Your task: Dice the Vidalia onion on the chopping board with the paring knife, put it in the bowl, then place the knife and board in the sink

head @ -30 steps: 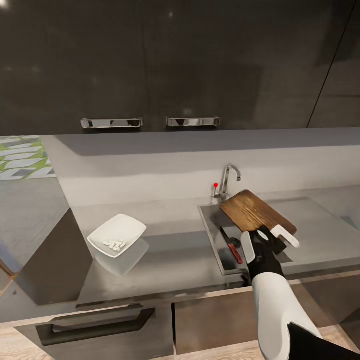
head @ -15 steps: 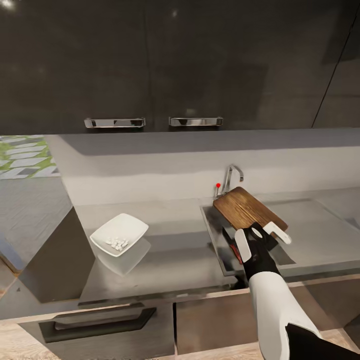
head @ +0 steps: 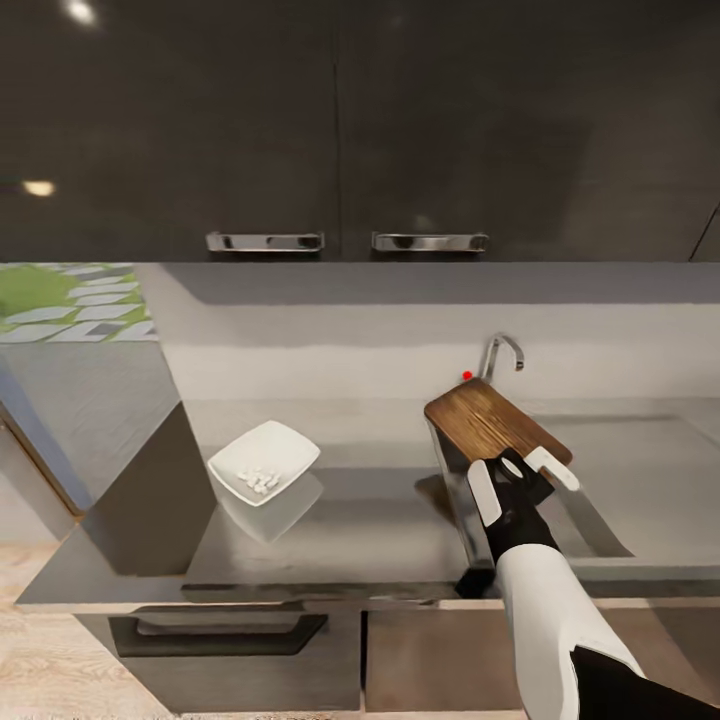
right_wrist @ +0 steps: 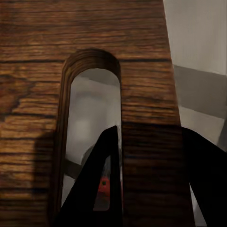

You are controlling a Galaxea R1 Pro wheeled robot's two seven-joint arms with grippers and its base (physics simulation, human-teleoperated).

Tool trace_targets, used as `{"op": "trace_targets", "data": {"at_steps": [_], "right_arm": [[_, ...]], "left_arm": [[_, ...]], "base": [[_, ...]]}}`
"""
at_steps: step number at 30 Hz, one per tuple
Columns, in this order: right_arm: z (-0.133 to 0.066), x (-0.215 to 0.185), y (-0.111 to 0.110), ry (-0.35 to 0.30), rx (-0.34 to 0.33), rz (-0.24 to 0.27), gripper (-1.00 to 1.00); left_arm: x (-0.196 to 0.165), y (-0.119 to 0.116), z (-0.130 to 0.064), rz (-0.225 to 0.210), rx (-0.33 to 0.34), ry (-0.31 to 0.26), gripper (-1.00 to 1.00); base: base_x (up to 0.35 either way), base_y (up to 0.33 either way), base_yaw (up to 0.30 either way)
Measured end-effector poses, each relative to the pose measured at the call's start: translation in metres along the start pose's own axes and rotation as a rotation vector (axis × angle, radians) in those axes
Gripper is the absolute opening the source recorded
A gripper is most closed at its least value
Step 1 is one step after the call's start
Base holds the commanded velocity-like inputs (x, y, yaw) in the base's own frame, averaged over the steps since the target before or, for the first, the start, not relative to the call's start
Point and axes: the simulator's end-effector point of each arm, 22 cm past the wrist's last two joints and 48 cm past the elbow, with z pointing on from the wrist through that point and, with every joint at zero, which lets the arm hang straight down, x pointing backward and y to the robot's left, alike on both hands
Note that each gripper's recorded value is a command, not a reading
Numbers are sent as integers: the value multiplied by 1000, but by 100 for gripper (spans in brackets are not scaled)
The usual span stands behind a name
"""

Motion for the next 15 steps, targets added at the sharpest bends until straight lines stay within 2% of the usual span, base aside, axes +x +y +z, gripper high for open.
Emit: {"op": "trace_targets", "data": {"at_steps": [5,8,10,12,14,15], "right_arm": [[2,4,-1,7,4,-6,-100],[3,12,-4,40,12,27,-100],[5,23,-20,94,69,82,-100],[7,28,-40,120,145,124,-100],[7,26,-60,103,226,182,-100],[6,26,-63,100,241,197,-100]], "left_arm": [[1,1,0,1,-1,3,100],[1,1,-1,1,-1,3,100],[1,1,-1,1,-1,3,100],[1,0,-1,1,-1,3,100],[1,0,-1,1,-1,4,100],[1,0,-1,1,-1,3,100]], "base": [[0,0,116],[0,0,33],[0,0,9],[0,0,4],[0,0,1],[0,0,0]]}}
